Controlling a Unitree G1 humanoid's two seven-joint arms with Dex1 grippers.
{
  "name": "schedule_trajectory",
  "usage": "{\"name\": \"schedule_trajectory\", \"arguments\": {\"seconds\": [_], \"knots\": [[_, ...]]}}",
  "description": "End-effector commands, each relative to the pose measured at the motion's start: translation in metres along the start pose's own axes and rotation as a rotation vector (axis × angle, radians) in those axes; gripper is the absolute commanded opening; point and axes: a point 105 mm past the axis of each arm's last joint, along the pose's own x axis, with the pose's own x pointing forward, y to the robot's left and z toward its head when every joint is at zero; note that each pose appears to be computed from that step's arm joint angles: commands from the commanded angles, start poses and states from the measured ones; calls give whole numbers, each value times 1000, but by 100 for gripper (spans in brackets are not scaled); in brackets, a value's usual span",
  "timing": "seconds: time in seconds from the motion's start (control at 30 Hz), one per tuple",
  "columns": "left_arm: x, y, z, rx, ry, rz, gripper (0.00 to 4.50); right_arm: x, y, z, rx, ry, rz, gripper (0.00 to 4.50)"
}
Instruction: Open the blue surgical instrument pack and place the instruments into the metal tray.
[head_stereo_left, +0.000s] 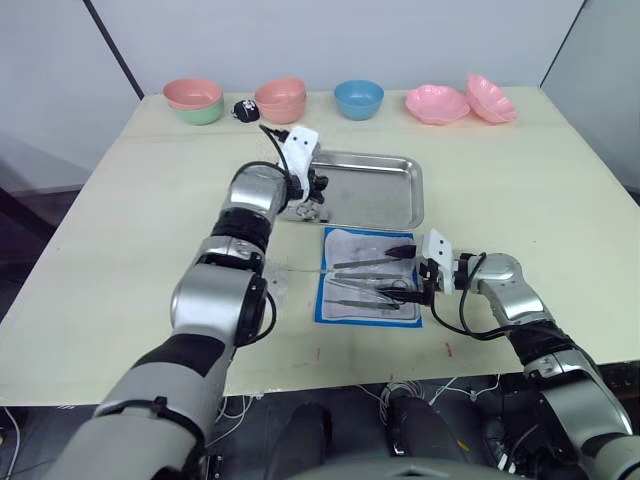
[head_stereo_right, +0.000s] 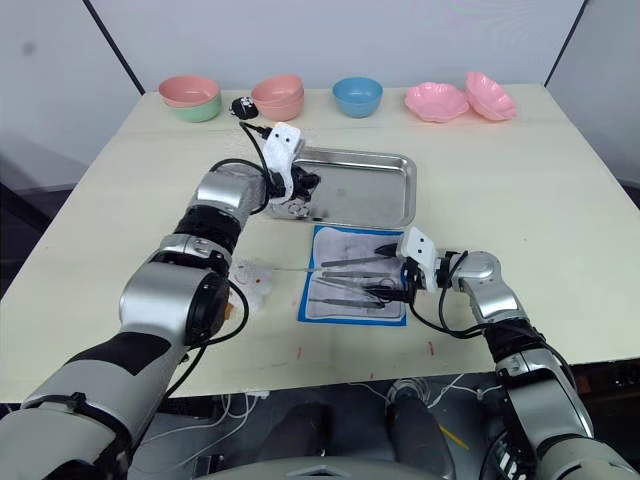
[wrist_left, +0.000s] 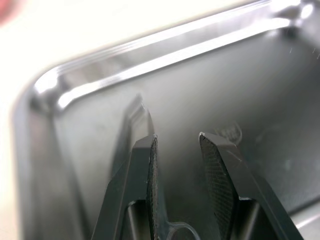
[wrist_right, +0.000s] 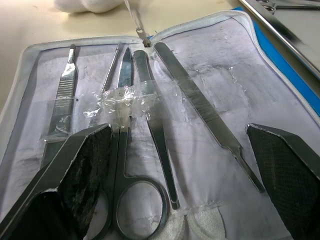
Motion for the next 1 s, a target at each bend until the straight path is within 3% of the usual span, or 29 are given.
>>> {"name": "schedule_trajectory", "arguments": {"seconds": [0.03, 0.27, 0.63, 1.0], "knots": [[-15, 1, 24, 41, -99, -68, 140, 4, 27, -57, 111, 195, 56, 450], [-45, -14, 29, 142, -231, -332, 140, 6, 27, -57, 110, 193, 55, 450], [-97, -28, 9, 339, -279, -654, 140, 0, 26, -59, 105, 197, 59, 450], [-123, -30, -14, 427, -255, -800, 140, -15, 21, -59, 94, 201, 69, 450]]}}
